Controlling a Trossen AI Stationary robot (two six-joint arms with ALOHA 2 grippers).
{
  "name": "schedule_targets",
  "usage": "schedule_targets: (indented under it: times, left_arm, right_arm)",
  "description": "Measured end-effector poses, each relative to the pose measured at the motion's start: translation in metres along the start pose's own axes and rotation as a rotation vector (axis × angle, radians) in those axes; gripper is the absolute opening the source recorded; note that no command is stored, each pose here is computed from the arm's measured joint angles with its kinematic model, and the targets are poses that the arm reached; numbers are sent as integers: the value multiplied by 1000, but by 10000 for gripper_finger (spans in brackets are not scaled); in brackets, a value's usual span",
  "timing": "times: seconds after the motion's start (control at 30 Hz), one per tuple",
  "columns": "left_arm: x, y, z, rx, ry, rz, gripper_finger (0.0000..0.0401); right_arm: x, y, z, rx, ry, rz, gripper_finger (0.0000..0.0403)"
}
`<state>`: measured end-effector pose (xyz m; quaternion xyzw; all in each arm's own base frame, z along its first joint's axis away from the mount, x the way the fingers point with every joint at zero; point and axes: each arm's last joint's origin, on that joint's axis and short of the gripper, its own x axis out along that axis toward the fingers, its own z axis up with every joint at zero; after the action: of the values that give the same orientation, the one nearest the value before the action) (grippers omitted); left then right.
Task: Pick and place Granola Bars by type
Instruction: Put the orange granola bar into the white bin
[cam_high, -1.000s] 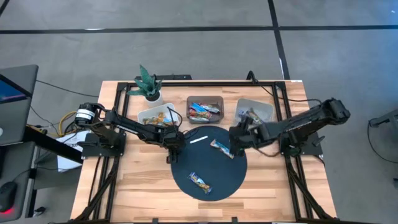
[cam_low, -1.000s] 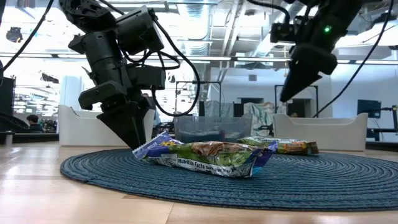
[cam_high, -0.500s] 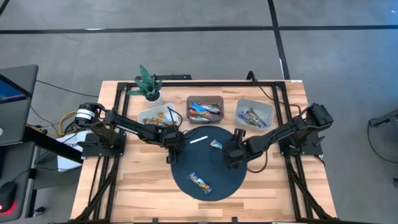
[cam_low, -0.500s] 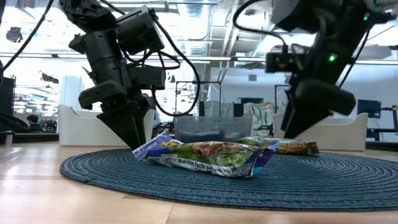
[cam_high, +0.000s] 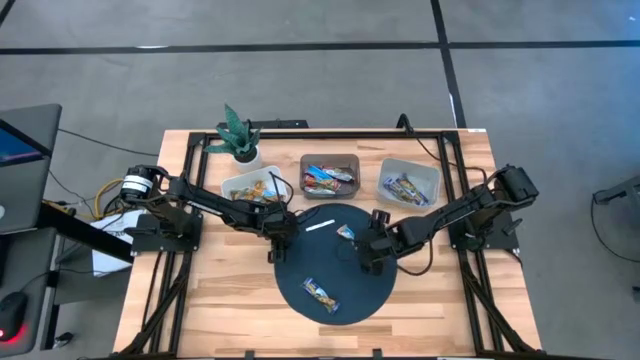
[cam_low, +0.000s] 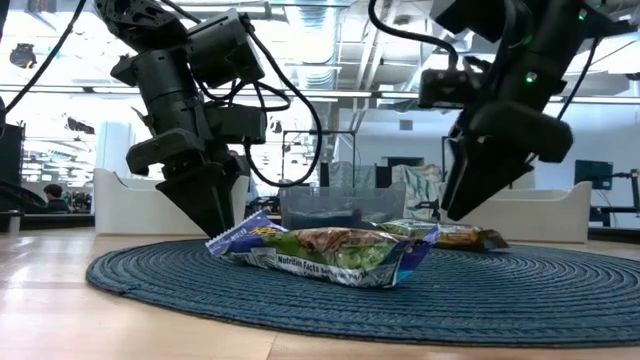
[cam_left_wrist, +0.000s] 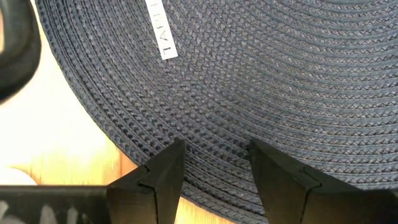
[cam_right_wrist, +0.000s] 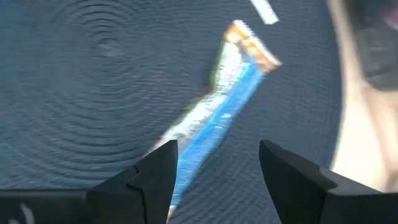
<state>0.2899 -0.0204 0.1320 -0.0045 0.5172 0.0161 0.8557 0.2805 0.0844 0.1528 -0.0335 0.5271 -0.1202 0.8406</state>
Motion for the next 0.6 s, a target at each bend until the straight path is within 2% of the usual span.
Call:
schedule_targets:
  times: [0.17, 0.4, 0.6]
  left_arm:
    - [0, 0, 0, 0, -1, 0, 174]
    - [0, 0, 0, 0, -2, 1, 174]
    - [0, 0, 1, -1, -5, 1, 174]
  right_arm:
    - [0, 2, 3, -1, -6, 60, 219]
    - [8, -6, 6, 176, 1, 52, 219]
    - [23, -8, 6, 221, 54, 94, 219]
